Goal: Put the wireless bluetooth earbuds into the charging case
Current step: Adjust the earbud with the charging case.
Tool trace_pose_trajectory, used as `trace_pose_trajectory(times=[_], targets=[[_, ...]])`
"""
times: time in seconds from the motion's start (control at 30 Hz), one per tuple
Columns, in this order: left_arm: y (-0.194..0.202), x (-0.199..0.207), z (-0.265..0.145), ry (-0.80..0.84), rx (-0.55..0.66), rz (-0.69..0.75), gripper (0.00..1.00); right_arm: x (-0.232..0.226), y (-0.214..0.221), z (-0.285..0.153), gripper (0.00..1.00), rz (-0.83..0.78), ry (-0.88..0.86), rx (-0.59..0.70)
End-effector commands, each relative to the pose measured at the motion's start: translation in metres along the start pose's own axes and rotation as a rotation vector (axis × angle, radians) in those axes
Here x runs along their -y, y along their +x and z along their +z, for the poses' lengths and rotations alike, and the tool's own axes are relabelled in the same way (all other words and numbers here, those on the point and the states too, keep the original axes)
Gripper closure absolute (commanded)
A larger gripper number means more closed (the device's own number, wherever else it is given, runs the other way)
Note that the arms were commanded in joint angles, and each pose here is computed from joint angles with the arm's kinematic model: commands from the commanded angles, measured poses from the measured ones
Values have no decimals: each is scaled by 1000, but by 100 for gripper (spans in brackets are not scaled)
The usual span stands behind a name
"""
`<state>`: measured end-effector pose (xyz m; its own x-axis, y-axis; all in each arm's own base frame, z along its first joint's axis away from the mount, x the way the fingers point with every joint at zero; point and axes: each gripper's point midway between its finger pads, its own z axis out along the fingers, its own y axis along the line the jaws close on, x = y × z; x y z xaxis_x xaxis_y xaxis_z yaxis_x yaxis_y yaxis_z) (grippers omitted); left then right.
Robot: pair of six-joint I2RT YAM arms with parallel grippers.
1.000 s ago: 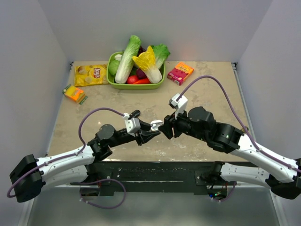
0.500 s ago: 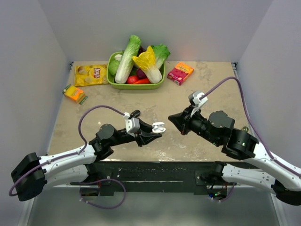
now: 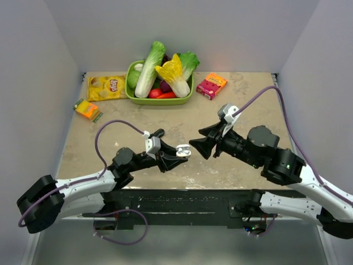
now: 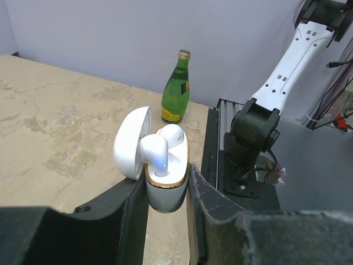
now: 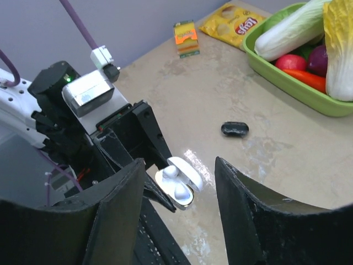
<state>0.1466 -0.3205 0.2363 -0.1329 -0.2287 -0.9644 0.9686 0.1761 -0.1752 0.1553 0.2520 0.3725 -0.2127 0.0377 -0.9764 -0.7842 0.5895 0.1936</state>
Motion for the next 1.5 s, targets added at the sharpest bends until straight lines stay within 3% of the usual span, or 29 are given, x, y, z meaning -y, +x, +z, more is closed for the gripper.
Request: trace_pose_trajectory(times=[0.0,0.07,0.13,0.27,0.63,1.47], targets=[[-17,8,1,66,71,26,96,4,1,2,45,23,31,2],[-13,2,7,46,35,24,100,11,5,8,50,41,89,-48],[-3,-5,10,23,-24,9,100,17,30,19,54,56,144,-182],[0,-16,22,-2,-87,23,100,16,37,24,51,86,160,-237],[19,-35,37,-48,-186,0,100,20,57,25,46,181,212,-272],[9,-42,34,-95,-173,57,100,38,100,48,53,270,347,-312]])
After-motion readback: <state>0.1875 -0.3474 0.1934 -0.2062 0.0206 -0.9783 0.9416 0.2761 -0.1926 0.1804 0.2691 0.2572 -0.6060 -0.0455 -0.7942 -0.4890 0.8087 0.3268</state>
